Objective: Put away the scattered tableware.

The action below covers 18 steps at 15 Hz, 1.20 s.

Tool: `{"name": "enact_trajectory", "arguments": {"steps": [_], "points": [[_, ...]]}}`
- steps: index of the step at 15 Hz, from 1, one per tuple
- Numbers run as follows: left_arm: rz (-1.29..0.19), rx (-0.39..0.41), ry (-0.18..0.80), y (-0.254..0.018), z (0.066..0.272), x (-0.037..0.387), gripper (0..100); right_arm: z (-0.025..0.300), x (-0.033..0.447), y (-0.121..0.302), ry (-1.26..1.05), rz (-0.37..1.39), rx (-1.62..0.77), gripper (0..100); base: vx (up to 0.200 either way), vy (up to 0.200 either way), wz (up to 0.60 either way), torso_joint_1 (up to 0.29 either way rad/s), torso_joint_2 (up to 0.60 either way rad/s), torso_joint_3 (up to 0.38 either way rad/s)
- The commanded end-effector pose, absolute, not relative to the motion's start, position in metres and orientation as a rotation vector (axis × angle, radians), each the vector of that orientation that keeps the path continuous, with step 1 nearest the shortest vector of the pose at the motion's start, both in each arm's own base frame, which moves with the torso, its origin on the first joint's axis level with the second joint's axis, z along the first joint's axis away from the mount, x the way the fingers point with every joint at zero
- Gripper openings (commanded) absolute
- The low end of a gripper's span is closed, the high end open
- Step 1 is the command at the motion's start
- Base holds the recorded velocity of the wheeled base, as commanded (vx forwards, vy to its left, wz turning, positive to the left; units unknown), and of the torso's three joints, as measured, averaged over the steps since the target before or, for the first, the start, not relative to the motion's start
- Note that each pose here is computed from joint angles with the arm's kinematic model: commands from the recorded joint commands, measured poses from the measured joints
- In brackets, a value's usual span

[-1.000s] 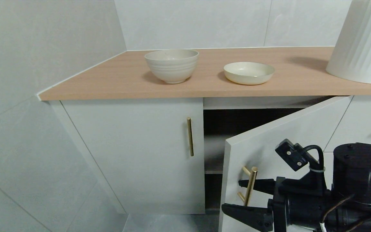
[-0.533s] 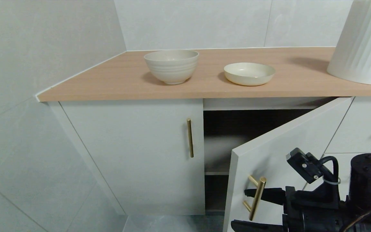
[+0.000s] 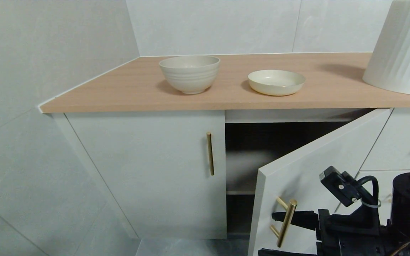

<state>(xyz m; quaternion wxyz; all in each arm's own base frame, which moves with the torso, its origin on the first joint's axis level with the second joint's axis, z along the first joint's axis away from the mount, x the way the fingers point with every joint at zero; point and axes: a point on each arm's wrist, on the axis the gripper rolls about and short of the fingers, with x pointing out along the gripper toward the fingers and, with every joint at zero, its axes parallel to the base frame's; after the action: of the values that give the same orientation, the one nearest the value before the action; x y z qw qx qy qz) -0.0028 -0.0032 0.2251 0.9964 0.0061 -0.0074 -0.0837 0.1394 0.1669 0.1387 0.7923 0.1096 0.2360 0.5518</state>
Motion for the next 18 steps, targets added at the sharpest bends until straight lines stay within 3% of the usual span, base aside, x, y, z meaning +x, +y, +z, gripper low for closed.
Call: {"name": "enact_trajectory", "arguments": {"steps": [1,4,5,7,11,14,18], "points": [[-0.368,-0.016,0.203,-0.012,0.270,0.094,100,0.139,0.139,0.167,0.509,1.184,0.235,100,0.000,0.000,0.00,0.000,0.00,0.000],[-0.546,-0.118,0.337,-0.037,0.257,0.132,100,0.139,0.139,0.166,0.509,1.184,0.235,100,0.000,0.000,0.00,0.000,0.00,0.000],[-0.602,-0.199,0.374,-0.050,0.253,0.142,0,0.138,0.139,0.166,0.510,1.184,0.235,100,0.000,0.000,0.00,0.000,0.00,0.000],[-0.631,-0.235,0.375,-0.058,0.252,0.150,0,0.137,0.139,0.166,0.513,1.183,0.234,100,0.000,0.000,0.00,0.000,0.00,0.000],[-0.757,-0.227,0.397,-0.096,0.218,0.179,0,0.138,0.138,0.165,0.508,1.184,0.234,100,0.000,0.000,0.00,0.000,0.00,0.000],[-0.858,-0.203,0.436,-0.141,0.161,0.210,0,0.139,0.138,0.165,0.506,1.185,0.236,100,0.000,0.000,0.00,0.000,0.00,0.000],[-0.999,-0.184,0.384,-0.197,0.116,0.227,0,0.141,0.137,0.164,0.497,1.184,0.238,100,0.000,0.000,0.00,0.000,0.00,0.000]]}}
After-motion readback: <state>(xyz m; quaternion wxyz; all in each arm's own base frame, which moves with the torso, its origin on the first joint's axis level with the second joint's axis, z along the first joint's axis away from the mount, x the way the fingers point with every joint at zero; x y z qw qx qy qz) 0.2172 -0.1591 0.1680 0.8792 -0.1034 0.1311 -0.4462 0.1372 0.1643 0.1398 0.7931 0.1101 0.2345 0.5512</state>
